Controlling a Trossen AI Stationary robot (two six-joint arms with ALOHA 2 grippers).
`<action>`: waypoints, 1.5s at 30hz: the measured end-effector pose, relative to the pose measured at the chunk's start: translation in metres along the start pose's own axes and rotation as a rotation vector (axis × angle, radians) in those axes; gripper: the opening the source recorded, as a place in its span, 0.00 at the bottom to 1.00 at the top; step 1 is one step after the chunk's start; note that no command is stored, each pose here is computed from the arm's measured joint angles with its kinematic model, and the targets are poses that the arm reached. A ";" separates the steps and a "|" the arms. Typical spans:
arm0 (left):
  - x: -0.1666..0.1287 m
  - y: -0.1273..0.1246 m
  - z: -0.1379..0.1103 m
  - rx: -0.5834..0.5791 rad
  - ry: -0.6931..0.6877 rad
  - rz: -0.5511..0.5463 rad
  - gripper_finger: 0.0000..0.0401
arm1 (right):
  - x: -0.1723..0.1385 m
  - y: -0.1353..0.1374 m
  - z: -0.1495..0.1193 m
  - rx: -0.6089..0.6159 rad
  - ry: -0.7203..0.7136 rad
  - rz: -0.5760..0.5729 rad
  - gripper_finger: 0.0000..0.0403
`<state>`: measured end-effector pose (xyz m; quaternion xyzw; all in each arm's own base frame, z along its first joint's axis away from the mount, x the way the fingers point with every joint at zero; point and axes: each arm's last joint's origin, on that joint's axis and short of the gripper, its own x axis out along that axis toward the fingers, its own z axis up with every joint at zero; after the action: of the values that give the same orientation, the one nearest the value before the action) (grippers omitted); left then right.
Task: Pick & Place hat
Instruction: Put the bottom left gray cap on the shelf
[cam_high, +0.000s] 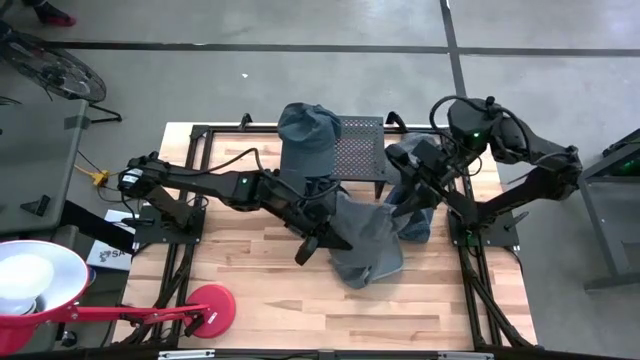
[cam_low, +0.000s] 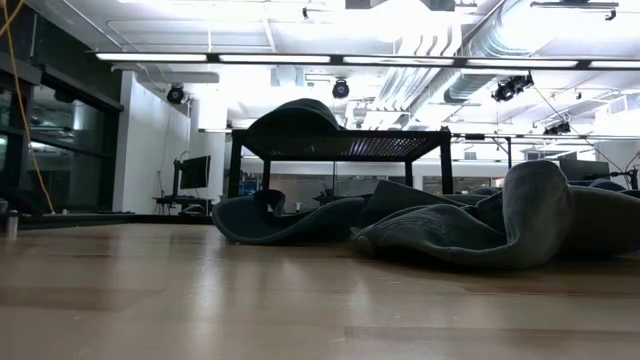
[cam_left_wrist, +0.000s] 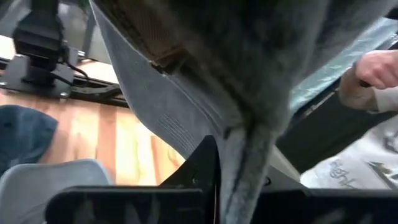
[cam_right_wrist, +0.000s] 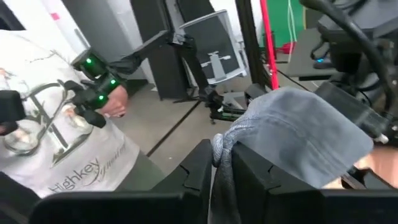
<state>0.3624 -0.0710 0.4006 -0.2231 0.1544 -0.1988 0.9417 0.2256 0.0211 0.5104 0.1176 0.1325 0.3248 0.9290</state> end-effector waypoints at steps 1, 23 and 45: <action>0.000 0.000 0.000 0.000 -0.001 0.003 0.02 | -0.002 0.002 0.000 0.001 0.001 -0.008 0.13; -0.005 0.005 -0.003 0.020 0.013 0.145 0.01 | -0.037 0.016 -0.016 -0.004 0.074 -0.364 0.13; -0.005 0.007 -0.007 0.012 0.038 0.188 0.01 | -0.026 0.002 -0.029 0.056 0.210 -0.457 0.49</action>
<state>0.3580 -0.0655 0.3922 -0.1985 0.1913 -0.1149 0.9544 0.1955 0.0096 0.4887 0.0760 0.2602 0.1128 0.9559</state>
